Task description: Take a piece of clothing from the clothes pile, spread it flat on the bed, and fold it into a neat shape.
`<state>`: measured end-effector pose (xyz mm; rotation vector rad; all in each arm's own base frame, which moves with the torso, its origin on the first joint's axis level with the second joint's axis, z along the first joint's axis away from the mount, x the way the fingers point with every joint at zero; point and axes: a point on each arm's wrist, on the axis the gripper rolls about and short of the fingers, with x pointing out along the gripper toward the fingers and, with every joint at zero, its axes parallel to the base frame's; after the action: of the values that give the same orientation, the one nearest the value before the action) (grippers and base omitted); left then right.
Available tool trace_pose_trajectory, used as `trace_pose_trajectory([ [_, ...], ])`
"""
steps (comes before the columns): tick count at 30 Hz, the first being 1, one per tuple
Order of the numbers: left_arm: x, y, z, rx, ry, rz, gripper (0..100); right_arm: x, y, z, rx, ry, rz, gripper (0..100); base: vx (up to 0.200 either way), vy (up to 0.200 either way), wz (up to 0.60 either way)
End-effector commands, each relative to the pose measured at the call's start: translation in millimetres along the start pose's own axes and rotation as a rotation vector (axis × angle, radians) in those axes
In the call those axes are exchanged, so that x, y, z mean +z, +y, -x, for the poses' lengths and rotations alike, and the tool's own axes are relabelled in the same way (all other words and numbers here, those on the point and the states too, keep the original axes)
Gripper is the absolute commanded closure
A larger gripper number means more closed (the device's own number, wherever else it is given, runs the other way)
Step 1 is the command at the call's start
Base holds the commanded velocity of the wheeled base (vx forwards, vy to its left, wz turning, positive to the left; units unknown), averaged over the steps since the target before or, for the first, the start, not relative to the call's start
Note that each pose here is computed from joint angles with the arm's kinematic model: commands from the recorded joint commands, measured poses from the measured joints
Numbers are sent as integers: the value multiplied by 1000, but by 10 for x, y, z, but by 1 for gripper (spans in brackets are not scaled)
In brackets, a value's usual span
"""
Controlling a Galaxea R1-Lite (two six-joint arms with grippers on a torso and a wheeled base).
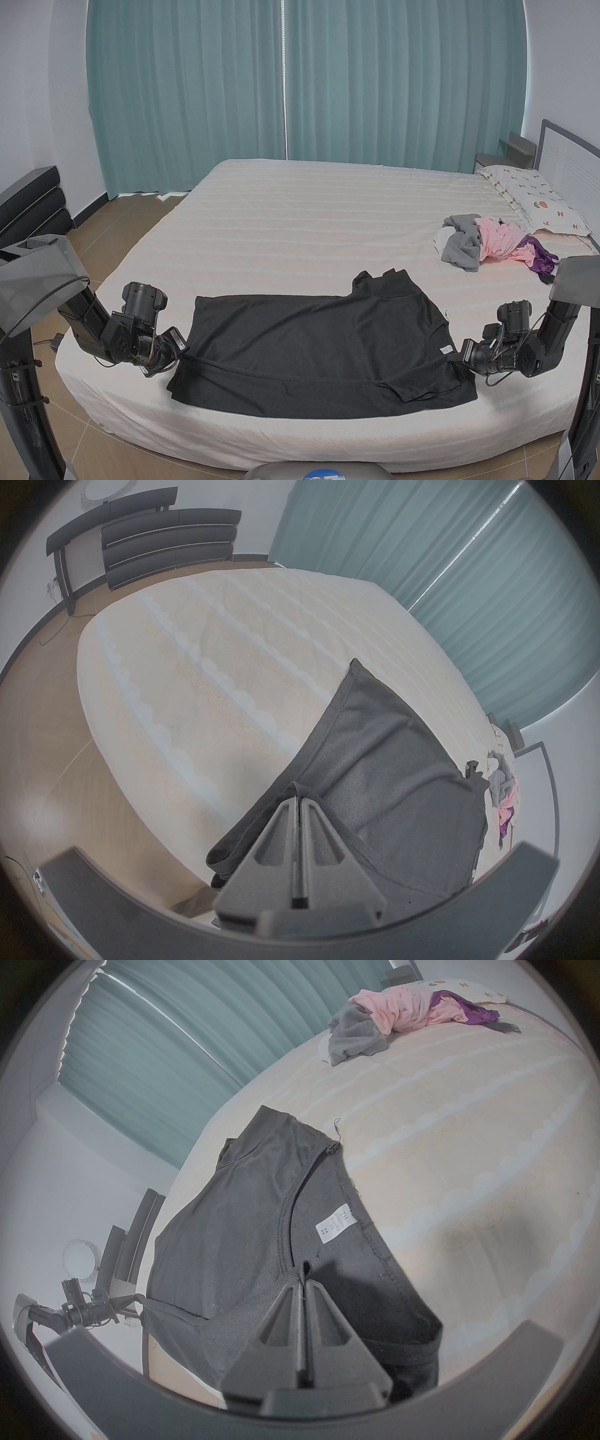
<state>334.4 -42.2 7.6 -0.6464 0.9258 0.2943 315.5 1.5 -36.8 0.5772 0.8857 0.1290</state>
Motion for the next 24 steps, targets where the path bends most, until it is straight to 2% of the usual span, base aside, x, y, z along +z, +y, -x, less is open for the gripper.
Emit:
trace_pose_trajectory([
  [1,8,-3,9,-3,-4,3,100,57,-7,117,1,-31,-9,100,0,0,0],
  [15,59,-41,104,-24,-28,6,100,65,36,369,10,-67,-11,100,0,0,0],
  [24,105,26,157,-10,-41,18,100,32,106,647,36,-92,-7,100,0,0,0],
])
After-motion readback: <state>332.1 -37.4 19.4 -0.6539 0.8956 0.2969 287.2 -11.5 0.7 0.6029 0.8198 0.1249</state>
